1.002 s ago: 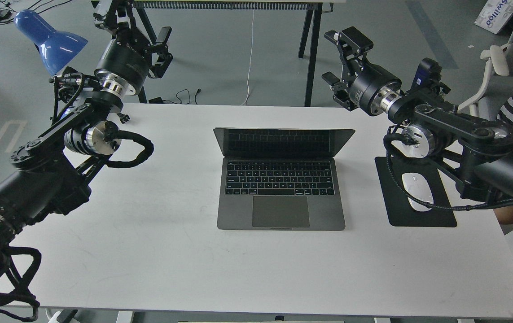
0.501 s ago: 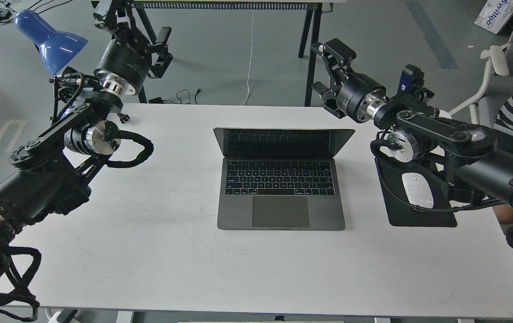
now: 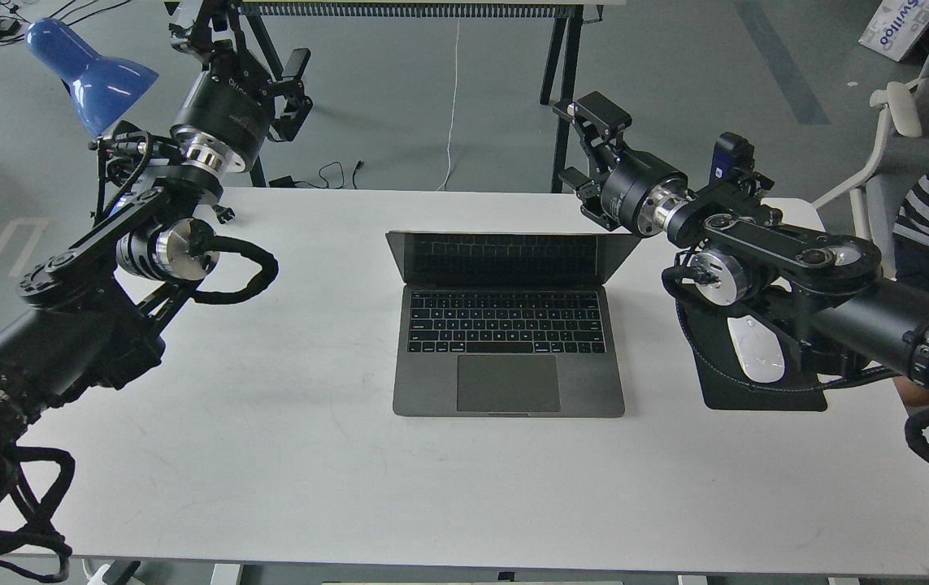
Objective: Close notebook with right arm
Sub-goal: 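Raise the right gripper and move it over the laptop's screen top, then push the laptop screen down toward the keyboard with the right gripper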
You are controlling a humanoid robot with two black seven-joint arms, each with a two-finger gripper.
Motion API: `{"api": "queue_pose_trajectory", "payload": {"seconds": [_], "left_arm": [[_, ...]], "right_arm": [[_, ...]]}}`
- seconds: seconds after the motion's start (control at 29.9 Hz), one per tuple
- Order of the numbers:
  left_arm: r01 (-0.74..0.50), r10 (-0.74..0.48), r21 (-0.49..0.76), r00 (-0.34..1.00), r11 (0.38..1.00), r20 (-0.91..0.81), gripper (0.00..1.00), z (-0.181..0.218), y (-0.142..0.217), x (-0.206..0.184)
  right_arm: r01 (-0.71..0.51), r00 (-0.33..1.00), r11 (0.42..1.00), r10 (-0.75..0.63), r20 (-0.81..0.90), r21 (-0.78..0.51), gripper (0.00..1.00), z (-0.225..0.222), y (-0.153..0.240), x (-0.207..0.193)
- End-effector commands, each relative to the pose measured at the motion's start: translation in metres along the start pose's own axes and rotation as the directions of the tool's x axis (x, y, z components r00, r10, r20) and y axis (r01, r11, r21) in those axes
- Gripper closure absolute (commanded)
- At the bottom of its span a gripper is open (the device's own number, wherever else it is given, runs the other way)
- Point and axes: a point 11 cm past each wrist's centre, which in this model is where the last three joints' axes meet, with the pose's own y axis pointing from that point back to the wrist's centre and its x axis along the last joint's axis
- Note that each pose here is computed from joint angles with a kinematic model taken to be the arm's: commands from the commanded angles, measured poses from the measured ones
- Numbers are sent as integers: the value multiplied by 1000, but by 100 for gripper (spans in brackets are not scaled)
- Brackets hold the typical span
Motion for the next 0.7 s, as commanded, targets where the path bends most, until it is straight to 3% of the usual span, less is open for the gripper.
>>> {"api": "queue_pose_trajectory", "payload": {"seconds": [0.0, 0.67], "left_arm": [[-1, 1, 0, 1000, 1000, 1, 0, 0, 0, 0], [-1, 1, 0, 1000, 1000, 1, 0, 0, 0, 0]], "right_arm": [[19, 1000, 999, -19, -16, -26, 0, 7, 1, -5], [114, 993, 990, -117, -31, -81, 0, 24, 16, -29]]}}
